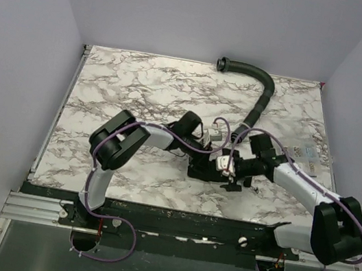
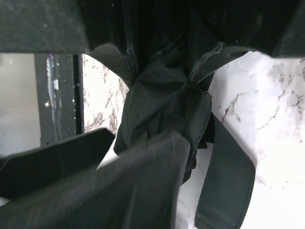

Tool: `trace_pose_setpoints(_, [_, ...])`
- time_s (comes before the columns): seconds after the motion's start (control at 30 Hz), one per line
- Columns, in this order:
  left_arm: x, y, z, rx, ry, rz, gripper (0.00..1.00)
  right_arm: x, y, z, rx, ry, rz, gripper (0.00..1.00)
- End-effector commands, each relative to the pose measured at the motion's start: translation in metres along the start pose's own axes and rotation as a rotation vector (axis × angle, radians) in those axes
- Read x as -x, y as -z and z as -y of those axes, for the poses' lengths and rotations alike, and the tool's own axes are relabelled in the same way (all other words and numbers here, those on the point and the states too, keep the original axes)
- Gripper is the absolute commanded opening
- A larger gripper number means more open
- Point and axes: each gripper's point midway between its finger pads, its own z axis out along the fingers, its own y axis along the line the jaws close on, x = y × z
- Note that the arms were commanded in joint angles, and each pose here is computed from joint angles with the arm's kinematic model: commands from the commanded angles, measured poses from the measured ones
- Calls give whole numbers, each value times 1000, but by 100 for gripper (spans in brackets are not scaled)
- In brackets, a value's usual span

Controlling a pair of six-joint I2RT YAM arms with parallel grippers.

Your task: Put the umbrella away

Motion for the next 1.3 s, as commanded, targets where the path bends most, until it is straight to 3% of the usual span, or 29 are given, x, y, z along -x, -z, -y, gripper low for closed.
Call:
trace_pose_setpoints(0.0, [-118, -3, -9, 56, 406, -288, 13, -21, -22, -10, 11, 91, -105, 100])
trace_pose_setpoints(0.07, [-117, -4, -10, 50, 433, -289, 13, -30, -30, -21, 35, 81, -136, 99])
trace_pose_setpoints(0.13, [-115, -5, -11, 47, 453, -281, 13, -41, -35, -28, 51, 60, -182, 91])
trace_pose_setpoints(0.23, [-106, -5, -13, 49, 487, -245, 17, -57, -37, -37, 93, -12, -259, 57])
trace_pose_setpoints(0.3, [-92, -4, -16, 57, 484, -186, 22, -63, -37, -41, 117, -69, -295, 42])
trace_pose_setpoints(0.37, [-70, -1, -21, 91, 457, -94, 36, -64, -37, -47, 140, -114, -313, 33])
trace_pose_setpoints(0.47, [-21, 15, -22, 142, 373, 97, 55, -65, -35, -52, 166, -175, -333, 25])
trace_pose_setpoints(0.5, [-6, 22, -21, 164, 328, 159, 67, -64, -35, -53, 172, -210, -341, 23])
trace_pose_setpoints(0.53, [9, 32, -19, 195, 282, 220, 93, -64, -34, -56, 188, -235, -348, 23])
trace_pose_setpoints(0.57, [25, 41, -18, 231, 225, 275, 99, -63, -33, -57, 202, -258, -354, 22])
trace_pose_setpoints(0.77, [75, 116, 0, 544, -91, 541, 98, -54, -32, -67, 297, -419, -371, 20])
trace_pose_setpoints(0.9, [69, 166, 20, 691, -213, 757, 98, -53, -34, -78, 398, -527, -391, 18])
trace_pose_setpoints(0.97, [61, 176, 34, 652, -254, 824, 98, -54, -36, -82, 441, -582, -406, 18])
trace_pose_setpoints(1.03, [50, 169, 55, 538, -376, 791, 98, -57, -39, -86, 479, -631, -424, 18])
trace_pose_setpoints(1.1, [32, 144, 72, 438, -518, 662, 98, -61, -42, -87, 499, -666, -436, 18])
trace_pose_setpoints(1.27, [-11, 88, 68, 531, -868, 329, 98, -66, -46, -79, 504, -697, -448, 18])
